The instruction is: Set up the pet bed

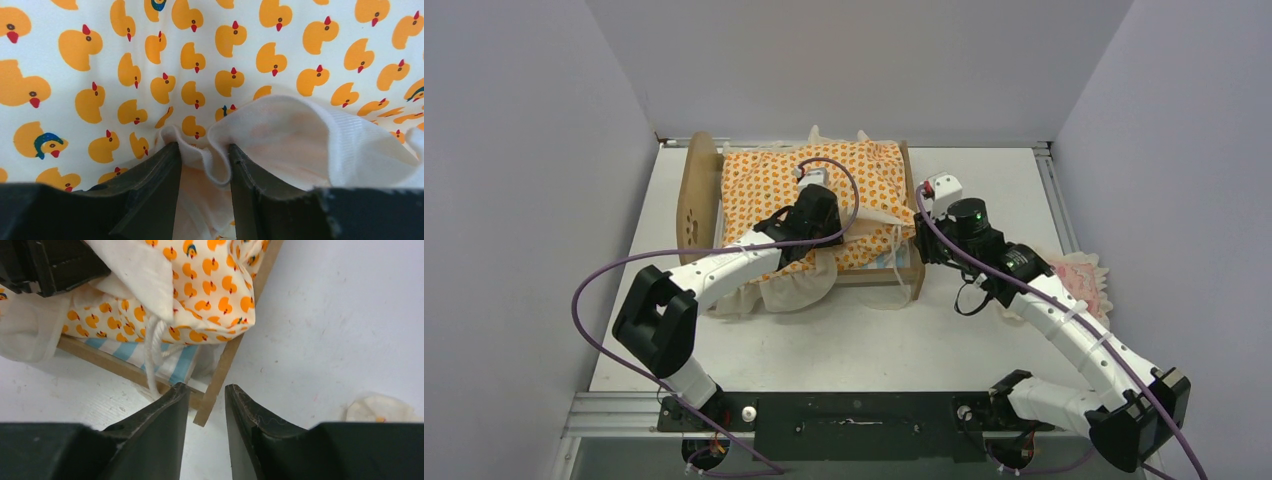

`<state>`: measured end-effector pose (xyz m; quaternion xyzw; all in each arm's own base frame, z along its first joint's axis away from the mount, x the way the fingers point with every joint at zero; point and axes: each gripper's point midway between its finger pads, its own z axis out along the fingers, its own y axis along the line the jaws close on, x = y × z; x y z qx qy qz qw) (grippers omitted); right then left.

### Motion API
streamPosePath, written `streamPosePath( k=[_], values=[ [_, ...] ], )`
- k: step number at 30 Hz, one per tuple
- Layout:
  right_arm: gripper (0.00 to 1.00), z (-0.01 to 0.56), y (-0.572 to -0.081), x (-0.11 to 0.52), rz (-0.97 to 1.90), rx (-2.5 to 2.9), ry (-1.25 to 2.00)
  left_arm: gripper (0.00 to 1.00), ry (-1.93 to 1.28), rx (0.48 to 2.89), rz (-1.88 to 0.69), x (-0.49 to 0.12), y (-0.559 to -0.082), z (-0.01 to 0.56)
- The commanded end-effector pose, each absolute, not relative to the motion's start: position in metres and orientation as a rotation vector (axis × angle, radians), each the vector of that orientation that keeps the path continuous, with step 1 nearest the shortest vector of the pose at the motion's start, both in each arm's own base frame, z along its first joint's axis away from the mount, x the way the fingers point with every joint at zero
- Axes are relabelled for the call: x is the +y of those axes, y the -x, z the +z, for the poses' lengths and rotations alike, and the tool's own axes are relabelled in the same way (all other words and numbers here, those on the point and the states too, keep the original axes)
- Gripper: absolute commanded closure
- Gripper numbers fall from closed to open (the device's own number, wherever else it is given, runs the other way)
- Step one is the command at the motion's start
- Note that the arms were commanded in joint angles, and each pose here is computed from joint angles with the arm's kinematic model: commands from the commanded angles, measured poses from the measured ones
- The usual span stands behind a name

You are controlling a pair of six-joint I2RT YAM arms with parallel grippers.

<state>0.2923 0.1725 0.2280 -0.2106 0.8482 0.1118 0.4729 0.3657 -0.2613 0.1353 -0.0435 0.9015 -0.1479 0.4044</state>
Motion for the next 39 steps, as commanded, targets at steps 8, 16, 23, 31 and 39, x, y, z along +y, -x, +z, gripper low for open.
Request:
streamPosePath(
  k=[8,16,23,31,39],
  values=[
    [0.59,0.174,-0.289,0.173,0.344,2.201,0.273,0.59,0.109,2.152,-0.467,-0.263,-0.37,0.188],
    [0.94,0.167,-0.332,0.175,0.248,2.204,0.286,0.51,0.065,2.116,-0.474,-0.258,-0.364,0.208],
    [0.95,0.243,-0.362,0.183,0.233,2.065,0.282,0.48,0.053,2.081,-0.47,-0.249,-0.355,0.223],
    [0.95,0.206,-0.34,0.181,0.28,2.152,0.29,0.45,-0.058,2.069,-0.523,-0.269,-0.34,0.234],
    [0.95,0.181,-0.318,0.182,0.352,2.189,0.308,0.4,-0.351,1.954,-0.547,-0.32,-0.281,0.265]
  ],
)
